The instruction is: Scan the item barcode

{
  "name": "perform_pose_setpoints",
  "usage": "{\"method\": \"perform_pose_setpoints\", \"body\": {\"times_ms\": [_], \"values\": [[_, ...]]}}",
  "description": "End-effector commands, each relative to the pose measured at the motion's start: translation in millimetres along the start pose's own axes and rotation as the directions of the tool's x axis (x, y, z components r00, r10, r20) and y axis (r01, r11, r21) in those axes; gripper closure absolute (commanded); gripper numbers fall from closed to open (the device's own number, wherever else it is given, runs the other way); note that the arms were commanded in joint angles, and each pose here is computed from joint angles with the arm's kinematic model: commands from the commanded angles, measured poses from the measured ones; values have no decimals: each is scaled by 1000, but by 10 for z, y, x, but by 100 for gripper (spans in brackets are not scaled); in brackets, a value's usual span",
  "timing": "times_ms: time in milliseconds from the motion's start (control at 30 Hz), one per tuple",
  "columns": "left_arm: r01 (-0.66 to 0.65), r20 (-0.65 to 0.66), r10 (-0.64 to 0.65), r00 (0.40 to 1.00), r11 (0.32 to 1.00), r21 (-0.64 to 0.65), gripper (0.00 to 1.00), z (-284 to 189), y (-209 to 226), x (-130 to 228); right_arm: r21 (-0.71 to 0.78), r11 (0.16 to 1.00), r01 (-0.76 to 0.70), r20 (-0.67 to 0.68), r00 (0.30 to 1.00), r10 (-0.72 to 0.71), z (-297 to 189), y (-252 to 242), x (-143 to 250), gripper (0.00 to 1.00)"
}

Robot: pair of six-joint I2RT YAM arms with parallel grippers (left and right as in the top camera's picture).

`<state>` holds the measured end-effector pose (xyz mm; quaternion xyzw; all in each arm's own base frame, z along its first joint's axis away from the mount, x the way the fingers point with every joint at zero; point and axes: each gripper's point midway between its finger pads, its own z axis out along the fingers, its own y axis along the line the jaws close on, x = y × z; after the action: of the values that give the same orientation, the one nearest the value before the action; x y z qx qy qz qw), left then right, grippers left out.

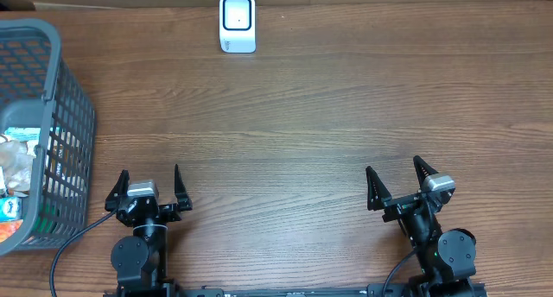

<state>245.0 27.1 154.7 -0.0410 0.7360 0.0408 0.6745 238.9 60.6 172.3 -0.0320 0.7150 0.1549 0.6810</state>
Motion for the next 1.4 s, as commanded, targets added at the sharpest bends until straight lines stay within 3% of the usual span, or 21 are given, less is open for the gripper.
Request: {"method": "perform_pose_setpoints", "body": {"times_ms": [0,300,900,1367], "values": [[-20,11,20,1000,1000,17,0,-5,-35,-12,0,1000,4,5,1000,-4,0,-6,16,0],[-13,10,13,1000,1000,22,0,-5,-44,-11,0,1000,4,5,1000,-4,0,-6,16,0],[43,6,-42,999,990,-132,1,-57,225,-123,0,1000,4,5,1000,-4,0,-6,16,0],[-39,-115,22,993,988,-150,1,83,259,-956,0,1000,4,5,1000,-4,0,-6,16,0]]}}
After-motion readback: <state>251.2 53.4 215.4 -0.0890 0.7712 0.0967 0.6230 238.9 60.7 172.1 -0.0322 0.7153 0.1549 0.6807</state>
